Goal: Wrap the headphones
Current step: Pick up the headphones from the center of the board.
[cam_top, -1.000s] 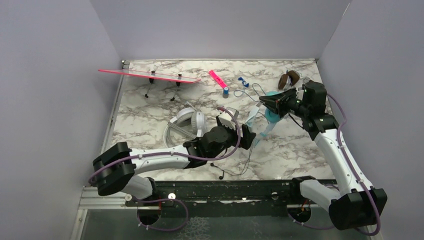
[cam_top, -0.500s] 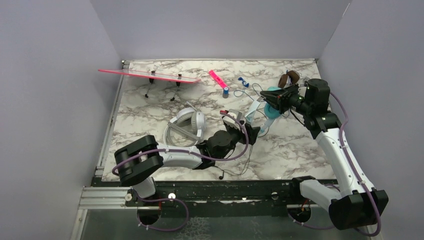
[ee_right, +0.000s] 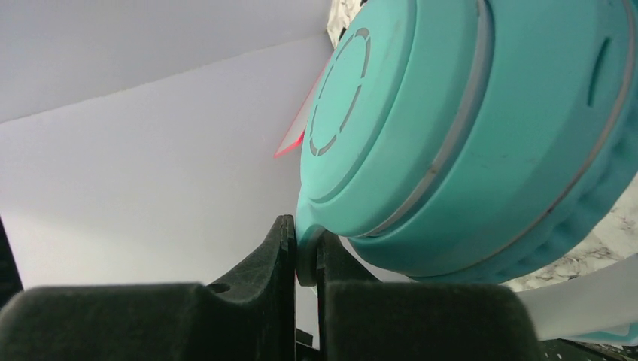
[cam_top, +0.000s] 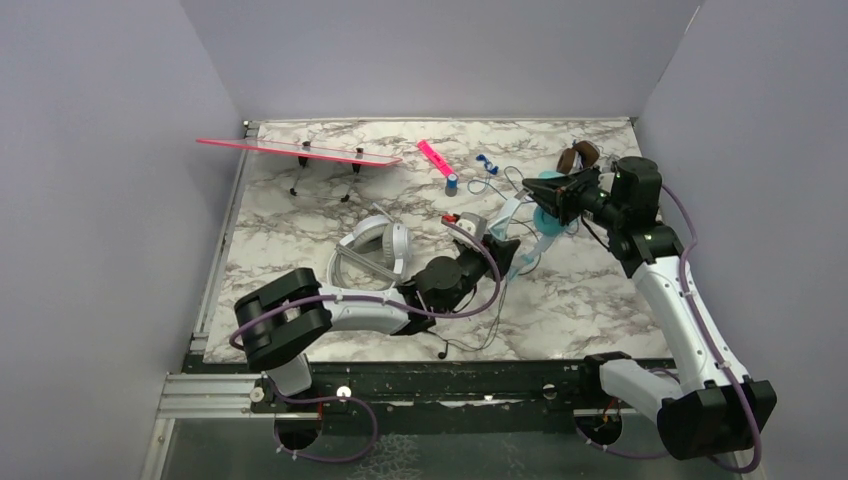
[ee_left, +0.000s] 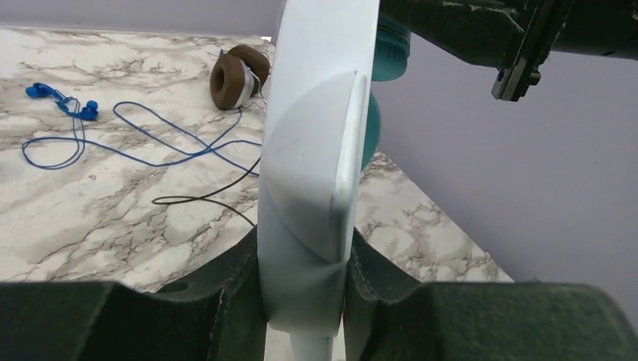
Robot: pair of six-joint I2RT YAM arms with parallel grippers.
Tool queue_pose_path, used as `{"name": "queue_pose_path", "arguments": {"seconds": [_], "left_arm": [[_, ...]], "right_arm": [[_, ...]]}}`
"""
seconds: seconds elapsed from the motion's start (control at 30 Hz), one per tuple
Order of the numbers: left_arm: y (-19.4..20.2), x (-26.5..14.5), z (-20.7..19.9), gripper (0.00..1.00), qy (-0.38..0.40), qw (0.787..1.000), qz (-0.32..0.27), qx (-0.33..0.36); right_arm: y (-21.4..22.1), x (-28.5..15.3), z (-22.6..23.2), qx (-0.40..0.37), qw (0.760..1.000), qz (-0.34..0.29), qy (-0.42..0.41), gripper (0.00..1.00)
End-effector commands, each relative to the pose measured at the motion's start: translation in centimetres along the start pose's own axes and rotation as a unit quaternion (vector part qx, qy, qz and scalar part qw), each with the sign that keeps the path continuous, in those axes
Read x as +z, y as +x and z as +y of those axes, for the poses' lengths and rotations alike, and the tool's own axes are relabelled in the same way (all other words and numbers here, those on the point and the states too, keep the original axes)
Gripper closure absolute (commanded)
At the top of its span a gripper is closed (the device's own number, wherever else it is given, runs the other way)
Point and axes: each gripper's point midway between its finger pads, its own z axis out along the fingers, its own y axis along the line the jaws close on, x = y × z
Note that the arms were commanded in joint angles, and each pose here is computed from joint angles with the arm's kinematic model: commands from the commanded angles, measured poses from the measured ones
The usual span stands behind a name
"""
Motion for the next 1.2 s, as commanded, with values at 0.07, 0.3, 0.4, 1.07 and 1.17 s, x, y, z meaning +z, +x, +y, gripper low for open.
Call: {"name": "queue_pose_path", "arguments": {"seconds": [0.07,0.3,0.4,1.07,1.17], "left_arm": [[-4.5,1.2,0.7,1.0,-0.022,0.999,0.003,-0.024],[-9.5,-0.6,2.1,1.0,-0.011,0.995,0.049,-0.083],[-12.2,-1.5,3.0,1.0,0.0,0.99,0.067,-0.126],[-38.8,-4.8,6.5,1.0,0.051,0.951,-0.072,-0.298],[-41.4,-4.8,5.1,1.0,0.101,0.939,-0.085,-0.317]], "right_arm": [[1.8,-1.8,3.8,-0.142,0.985,0.023,-0.09,0.48],[1.4,-5.1,3.3,-0.503,0.863,0.033,-0.033,0.11],[-1.8,-6.8,3.1,-0.588,0.807,-0.046,0.021,0.01],[-9.9,-5.7,4.3,-0.535,0.836,-0.119,0.022,0.0],[-9.8,-4.0,3.6,-0.554,0.827,-0.092,-0.013,0.0]]}}
